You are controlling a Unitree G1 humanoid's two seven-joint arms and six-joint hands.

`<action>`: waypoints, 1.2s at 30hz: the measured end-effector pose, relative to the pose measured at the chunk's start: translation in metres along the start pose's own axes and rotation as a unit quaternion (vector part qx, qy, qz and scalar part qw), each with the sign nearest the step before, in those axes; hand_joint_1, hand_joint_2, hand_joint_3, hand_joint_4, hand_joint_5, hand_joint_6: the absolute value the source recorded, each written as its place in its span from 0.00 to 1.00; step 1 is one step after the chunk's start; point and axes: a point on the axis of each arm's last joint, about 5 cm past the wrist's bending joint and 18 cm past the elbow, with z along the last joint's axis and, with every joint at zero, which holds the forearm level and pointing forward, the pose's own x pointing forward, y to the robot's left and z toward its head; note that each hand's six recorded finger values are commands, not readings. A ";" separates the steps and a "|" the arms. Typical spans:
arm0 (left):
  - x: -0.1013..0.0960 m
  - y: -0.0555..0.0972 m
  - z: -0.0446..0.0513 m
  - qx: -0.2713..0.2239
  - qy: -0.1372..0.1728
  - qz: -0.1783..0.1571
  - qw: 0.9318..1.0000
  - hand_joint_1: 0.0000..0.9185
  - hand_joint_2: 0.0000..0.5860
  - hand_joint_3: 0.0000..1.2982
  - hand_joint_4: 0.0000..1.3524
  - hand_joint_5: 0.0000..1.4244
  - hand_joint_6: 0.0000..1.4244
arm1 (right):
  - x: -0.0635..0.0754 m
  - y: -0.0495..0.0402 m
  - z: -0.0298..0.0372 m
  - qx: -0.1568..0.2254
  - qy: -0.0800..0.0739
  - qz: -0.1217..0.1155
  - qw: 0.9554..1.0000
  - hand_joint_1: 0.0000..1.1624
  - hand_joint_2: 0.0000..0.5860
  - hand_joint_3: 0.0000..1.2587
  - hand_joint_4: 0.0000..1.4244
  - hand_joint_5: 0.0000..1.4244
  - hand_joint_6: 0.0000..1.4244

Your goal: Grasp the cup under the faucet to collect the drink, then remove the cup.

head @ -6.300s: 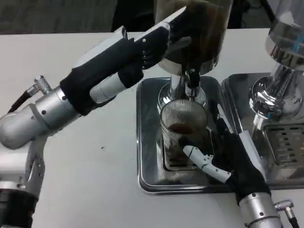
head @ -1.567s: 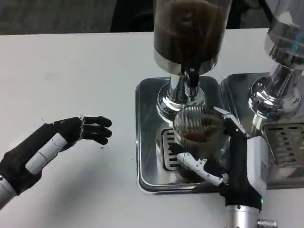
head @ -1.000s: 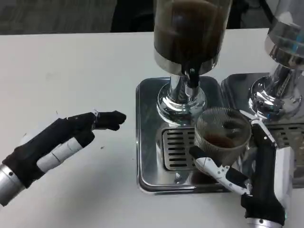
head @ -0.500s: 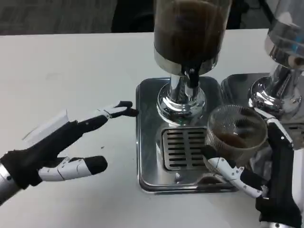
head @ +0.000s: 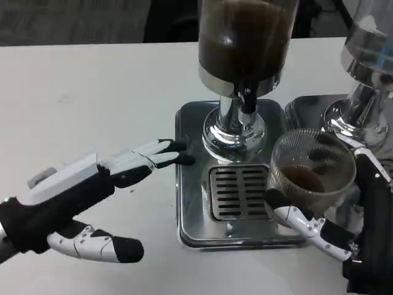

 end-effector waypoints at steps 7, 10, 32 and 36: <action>-0.001 0.005 0.0114 0.022 -0.033 -0.002 0.999 0.00 0.13 0.09 0.00 0.00 0.03 | -0.001 -0.0078 0.0056 0.003 -0.005 0.007 1.000 0.85 0.15 0.57 0.64 0.80 1.00; -0.003 0.006 0.0164 0.025 -0.046 0.001 0.999 0.00 0.12 0.09 0.00 0.00 0.03 | -0.002 -0.0116 0.0079 0.001 -0.006 0.012 1.000 0.85 0.15 0.57 0.64 0.80 1.00; -0.013 0.012 0.0363 0.042 -0.078 -0.010 0.996 0.00 0.11 0.09 0.00 0.00 0.02 | -0.001 -0.0286 0.0203 0.010 -0.021 0.013 1.000 0.85 0.15 0.59 0.66 0.81 1.00; -0.015 0.011 0.0374 0.040 -0.076 -0.009 0.996 0.00 0.11 0.09 0.00 0.00 0.02 | -0.002 -0.0298 0.0200 0.012 -0.016 0.017 1.000 0.85 0.15 0.59 0.66 0.81 1.00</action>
